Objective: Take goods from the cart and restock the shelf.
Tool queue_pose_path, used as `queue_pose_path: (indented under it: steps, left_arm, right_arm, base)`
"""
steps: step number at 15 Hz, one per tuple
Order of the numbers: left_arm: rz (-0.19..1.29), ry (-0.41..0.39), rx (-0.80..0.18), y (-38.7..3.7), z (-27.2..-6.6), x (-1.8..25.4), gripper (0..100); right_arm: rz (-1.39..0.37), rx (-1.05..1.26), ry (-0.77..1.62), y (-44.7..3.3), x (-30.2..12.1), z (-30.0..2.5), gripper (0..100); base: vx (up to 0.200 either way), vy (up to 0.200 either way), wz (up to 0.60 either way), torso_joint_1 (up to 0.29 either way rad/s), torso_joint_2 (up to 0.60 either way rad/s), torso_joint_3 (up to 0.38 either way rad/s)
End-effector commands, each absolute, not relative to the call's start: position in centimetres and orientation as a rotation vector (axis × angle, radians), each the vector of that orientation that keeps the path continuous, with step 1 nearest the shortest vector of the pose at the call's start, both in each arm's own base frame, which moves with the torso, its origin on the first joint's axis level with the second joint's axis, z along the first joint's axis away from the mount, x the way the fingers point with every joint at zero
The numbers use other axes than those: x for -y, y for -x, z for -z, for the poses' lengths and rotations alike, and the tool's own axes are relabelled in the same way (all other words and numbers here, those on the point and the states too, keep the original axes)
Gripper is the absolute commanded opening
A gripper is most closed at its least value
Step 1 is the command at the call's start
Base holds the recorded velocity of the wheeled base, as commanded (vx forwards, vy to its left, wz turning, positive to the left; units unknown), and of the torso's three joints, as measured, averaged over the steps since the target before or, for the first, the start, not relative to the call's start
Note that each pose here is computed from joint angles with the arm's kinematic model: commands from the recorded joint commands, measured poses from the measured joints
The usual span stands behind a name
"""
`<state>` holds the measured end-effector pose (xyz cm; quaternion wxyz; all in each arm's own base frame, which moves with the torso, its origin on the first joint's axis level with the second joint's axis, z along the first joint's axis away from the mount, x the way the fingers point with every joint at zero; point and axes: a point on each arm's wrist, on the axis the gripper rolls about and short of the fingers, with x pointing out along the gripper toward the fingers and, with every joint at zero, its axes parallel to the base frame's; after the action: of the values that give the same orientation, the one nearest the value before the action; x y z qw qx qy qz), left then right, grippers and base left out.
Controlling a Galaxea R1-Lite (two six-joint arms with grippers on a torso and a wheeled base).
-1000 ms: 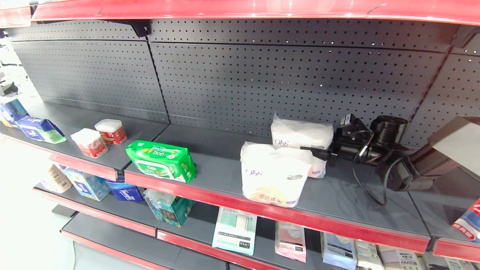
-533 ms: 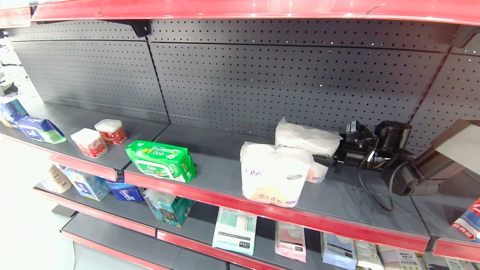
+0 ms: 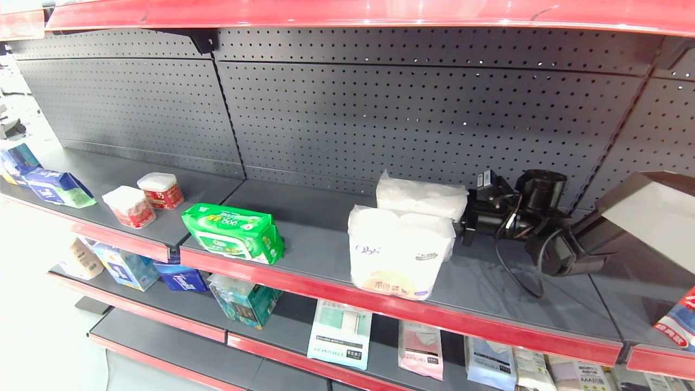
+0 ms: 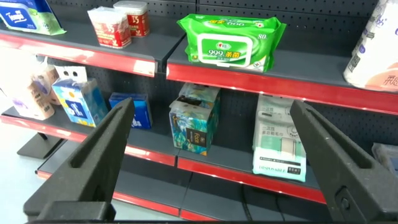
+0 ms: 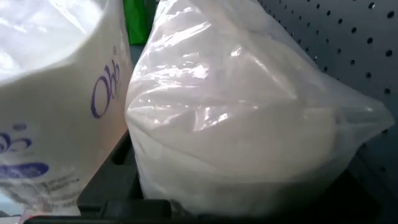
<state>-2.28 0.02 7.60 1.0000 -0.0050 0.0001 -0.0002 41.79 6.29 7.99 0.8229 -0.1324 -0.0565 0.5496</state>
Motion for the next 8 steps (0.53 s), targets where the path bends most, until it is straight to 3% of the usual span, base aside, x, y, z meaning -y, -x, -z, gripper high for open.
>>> queue_pose_path:
  steps: [1,8]
  left_arm:
    - [0.0,0.011,0.0,2.28,-7.59,-0.02,100]
    - [0.0,0.011,0.0,2.28,-7.59,-0.02,100]
  right_arm:
    - [-1.177,0.136,0.29,-42.38,-6.88,-7.9,0]
    - [-1.161,0.108,0.28,-42.53,-7.32,-6.94,0]
  base:
    - [0.0,0.0,0.0,0.0,0.0,0.0]
    - [0.0,0.0,0.0,0.0,0.0,0.0]
